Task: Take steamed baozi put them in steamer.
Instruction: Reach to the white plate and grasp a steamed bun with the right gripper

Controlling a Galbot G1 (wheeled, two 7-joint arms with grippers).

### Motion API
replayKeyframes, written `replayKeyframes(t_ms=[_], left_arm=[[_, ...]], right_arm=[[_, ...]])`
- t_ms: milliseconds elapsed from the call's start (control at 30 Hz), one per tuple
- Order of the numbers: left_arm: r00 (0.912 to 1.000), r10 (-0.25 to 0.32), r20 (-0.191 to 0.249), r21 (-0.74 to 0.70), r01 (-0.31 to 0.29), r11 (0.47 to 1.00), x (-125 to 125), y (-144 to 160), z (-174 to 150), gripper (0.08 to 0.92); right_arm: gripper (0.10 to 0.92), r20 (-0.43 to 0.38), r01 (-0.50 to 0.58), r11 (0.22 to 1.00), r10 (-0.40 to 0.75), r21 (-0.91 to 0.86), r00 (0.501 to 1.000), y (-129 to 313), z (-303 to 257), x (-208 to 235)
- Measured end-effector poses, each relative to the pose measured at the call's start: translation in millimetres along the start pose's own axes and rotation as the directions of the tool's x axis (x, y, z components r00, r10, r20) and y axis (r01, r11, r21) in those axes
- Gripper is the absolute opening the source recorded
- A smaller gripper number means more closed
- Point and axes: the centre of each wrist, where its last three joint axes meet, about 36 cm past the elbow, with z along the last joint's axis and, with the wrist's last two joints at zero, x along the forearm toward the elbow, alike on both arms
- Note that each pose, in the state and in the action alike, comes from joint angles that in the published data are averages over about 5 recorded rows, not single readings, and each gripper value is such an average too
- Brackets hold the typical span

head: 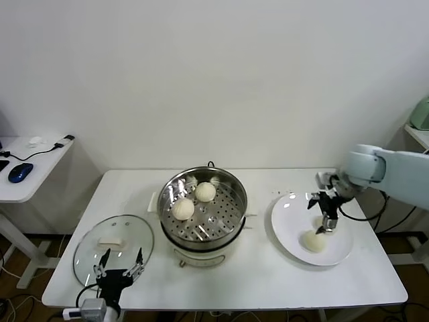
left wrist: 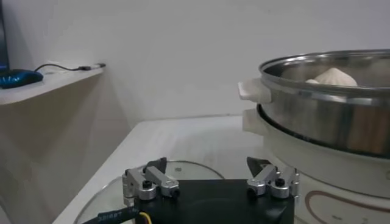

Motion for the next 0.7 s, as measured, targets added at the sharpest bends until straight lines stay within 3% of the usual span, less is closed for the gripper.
replayKeyframes(t_ms=[700], left_arm=[[1.0, -0.008, -0.001, 0.005, 0.008, 1.0, 0, 2, 3, 0.823]], right_arm=[[0.823, -0.072, -0.013, 0.999, 0.01, -0.039, 0.997, 3, 15, -86]])
